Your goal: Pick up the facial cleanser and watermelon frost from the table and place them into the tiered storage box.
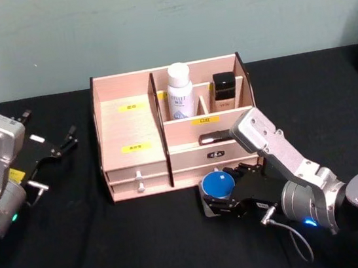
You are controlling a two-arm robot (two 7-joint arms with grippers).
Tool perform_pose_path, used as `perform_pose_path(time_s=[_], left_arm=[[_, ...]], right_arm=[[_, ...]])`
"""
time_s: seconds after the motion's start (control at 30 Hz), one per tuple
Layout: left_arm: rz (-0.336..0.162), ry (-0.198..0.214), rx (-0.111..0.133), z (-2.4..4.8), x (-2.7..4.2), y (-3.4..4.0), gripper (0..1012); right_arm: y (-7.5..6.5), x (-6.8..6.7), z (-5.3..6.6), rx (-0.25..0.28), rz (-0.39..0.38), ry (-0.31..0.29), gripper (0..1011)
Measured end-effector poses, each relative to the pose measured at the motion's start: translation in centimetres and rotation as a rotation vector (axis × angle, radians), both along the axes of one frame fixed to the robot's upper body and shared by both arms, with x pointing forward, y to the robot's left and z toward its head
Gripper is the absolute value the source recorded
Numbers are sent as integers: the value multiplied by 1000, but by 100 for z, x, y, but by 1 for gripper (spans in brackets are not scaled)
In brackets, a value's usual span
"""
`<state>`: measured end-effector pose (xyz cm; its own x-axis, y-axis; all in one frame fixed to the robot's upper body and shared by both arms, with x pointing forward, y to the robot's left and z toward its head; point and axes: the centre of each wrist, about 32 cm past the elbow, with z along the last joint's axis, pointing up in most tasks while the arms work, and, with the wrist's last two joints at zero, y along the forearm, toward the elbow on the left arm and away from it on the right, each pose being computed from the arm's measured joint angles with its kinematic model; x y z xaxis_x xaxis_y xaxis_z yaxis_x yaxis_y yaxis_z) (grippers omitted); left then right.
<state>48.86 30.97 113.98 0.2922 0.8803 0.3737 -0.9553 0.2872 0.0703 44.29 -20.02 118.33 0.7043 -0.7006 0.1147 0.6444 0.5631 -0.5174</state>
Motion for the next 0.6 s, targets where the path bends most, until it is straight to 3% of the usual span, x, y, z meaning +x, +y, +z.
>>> perform_pose_path(time_s=[0.3,0.6], left_arm=[[0,0,0,0,0,0,1001],[0,0,0,0,0,0,1001]], right_arm=[[0,0,-1,0,0,0,728],[-15,-53,47,37,40,-25,729]])
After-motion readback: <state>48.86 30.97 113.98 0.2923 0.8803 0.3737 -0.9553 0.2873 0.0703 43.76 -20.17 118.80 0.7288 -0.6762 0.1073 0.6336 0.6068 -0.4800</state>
